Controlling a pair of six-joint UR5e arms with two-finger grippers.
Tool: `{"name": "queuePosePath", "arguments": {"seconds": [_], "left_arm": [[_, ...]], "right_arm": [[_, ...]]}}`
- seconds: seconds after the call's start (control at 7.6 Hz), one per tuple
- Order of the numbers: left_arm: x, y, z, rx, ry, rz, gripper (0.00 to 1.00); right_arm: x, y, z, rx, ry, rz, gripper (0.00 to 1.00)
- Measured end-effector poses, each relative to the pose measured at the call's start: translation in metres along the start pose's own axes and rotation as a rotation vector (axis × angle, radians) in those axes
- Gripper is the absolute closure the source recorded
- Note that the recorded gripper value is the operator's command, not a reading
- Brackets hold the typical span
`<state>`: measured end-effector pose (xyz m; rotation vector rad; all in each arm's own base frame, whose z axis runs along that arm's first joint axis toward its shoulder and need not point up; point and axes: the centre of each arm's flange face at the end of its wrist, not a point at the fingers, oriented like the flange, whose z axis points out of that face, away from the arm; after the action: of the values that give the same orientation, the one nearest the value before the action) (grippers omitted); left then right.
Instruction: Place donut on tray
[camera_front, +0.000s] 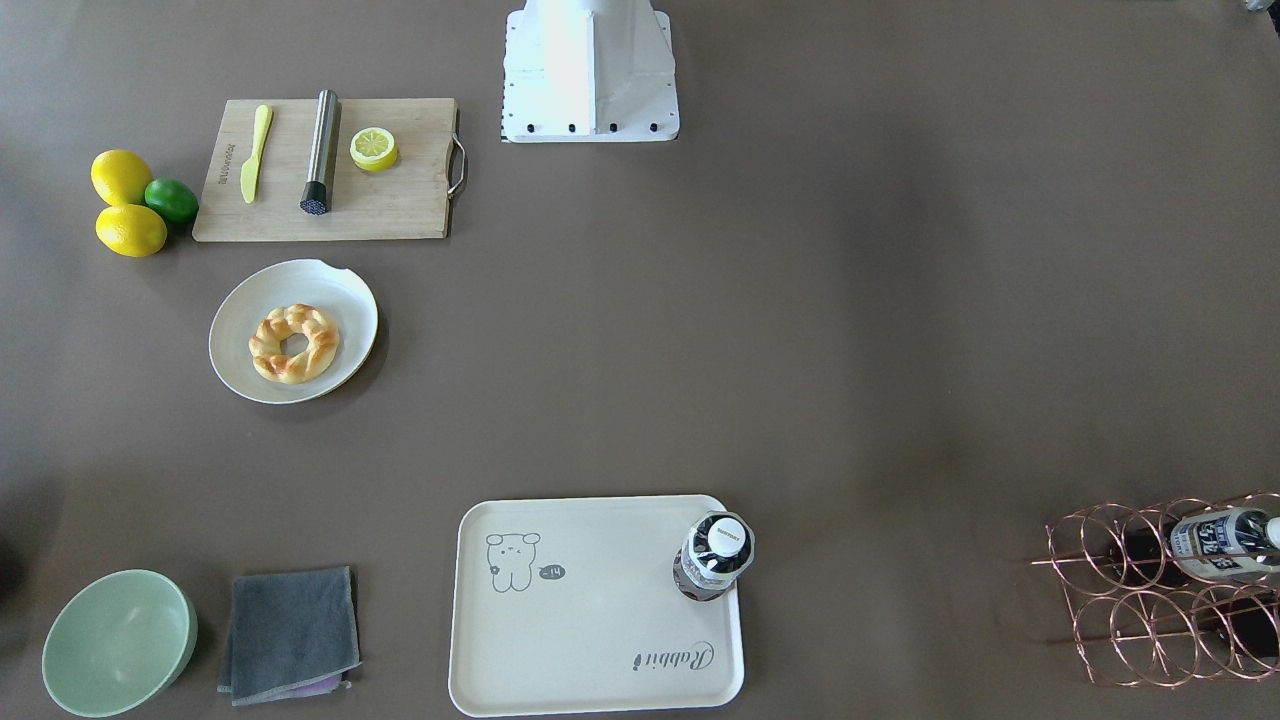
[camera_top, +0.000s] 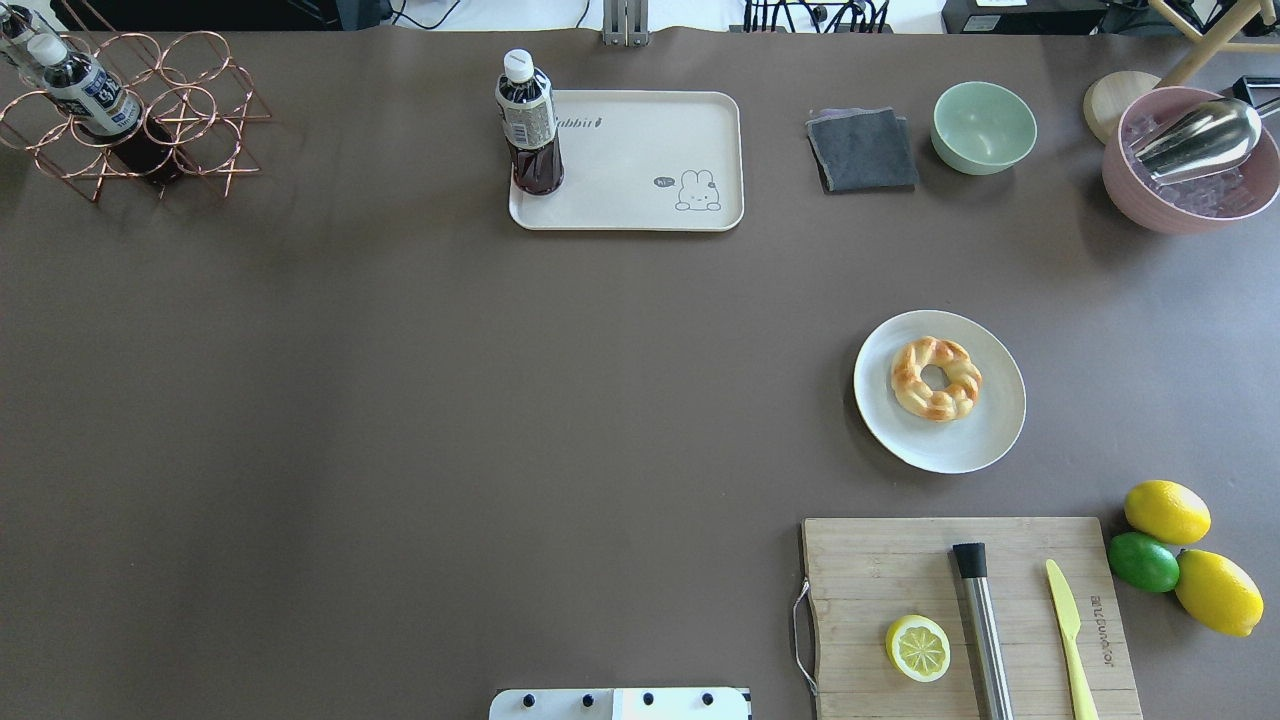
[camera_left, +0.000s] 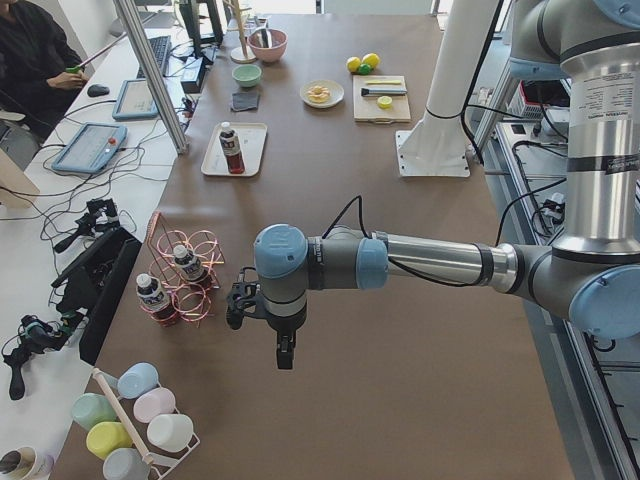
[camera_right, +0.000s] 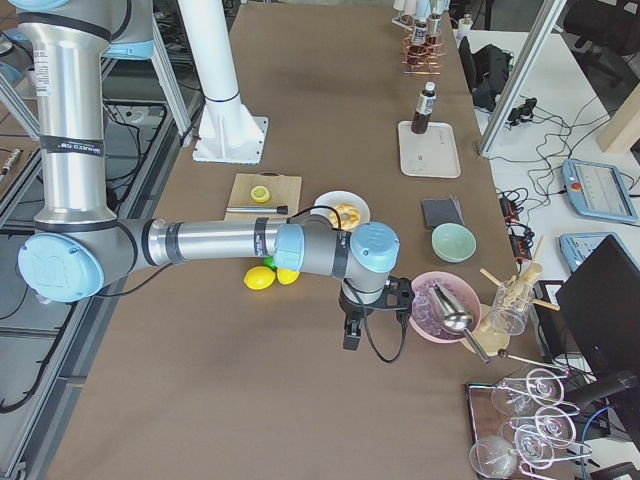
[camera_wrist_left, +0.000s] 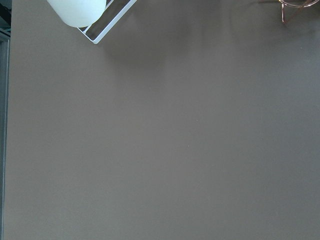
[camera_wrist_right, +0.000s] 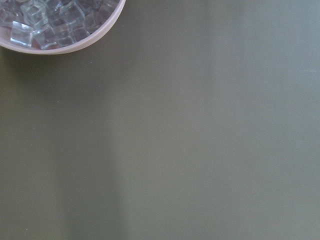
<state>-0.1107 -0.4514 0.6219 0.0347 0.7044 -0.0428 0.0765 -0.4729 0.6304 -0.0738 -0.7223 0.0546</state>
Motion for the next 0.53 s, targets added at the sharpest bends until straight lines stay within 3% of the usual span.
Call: {"name": "queuePosePath", "arguments": {"seconds": [0.53], "left_arm": [[-0.0001, 0.0003, -0.001, 0.002, 0.0, -0.001, 0.02]], "right_arm": [[0.0004, 0.0072, 0.0001, 0.0, -0.001, 0.002, 0.0]]}}
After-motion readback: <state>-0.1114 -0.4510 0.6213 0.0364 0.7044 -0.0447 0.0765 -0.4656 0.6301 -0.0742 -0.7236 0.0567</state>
